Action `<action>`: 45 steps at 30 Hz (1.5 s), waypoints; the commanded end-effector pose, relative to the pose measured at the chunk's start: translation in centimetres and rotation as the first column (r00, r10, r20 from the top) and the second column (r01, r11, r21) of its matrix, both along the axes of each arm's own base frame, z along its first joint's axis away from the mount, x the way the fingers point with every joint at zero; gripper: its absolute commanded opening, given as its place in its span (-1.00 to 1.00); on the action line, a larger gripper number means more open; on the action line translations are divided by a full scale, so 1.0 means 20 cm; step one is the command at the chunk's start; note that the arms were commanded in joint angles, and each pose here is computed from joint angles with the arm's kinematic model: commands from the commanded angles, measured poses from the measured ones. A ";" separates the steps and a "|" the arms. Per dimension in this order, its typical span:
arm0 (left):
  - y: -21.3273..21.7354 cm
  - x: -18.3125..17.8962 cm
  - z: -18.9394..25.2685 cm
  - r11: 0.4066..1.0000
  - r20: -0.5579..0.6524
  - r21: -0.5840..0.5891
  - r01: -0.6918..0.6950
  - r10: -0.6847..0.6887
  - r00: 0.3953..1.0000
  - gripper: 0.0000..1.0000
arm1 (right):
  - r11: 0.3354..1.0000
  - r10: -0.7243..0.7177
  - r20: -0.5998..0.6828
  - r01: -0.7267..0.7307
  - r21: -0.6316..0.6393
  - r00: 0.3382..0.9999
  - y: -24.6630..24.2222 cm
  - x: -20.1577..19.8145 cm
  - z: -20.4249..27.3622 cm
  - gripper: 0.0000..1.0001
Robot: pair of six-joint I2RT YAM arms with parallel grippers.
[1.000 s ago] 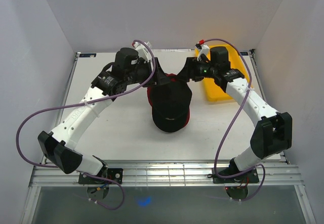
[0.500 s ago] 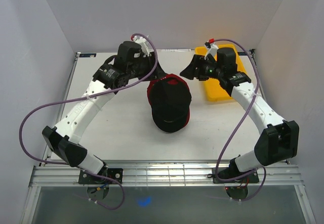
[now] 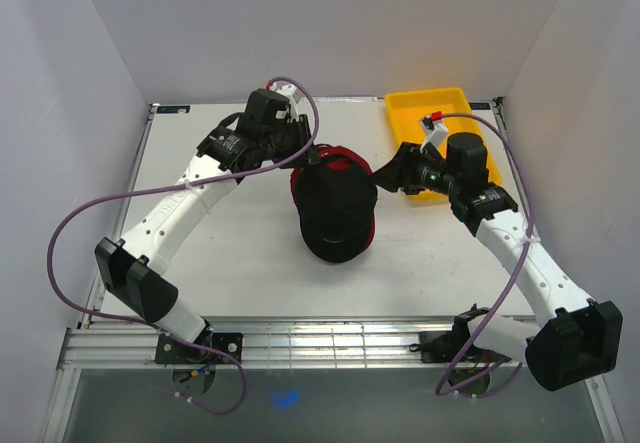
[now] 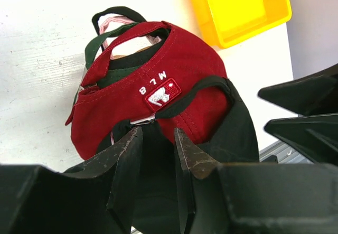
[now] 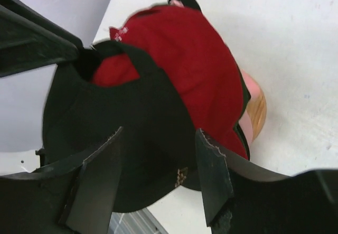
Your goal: Stack the hats
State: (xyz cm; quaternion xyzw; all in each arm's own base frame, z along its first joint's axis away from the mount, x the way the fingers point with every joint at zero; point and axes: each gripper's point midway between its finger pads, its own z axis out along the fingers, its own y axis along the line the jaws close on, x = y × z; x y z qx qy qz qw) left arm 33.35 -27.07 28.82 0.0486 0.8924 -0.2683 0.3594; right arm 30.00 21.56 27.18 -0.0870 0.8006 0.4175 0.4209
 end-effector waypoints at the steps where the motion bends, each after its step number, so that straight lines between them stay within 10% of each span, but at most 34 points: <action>1: 0.01 0.00 -0.01 1.000 0.006 0.011 0.001 -0.002 1.000 -0.19 | 0.999 0.002 -0.016 -0.001 0.037 1.000 -0.01 -0.06 -0.03 0.20; 45: -0.05 0.04 -0.09 1.000 -0.018 0.030 0.000 0.001 1.000 -0.19 | 1.000 0.028 -0.123 -0.026 0.017 0.992 0.11 -0.02 -0.14 -0.36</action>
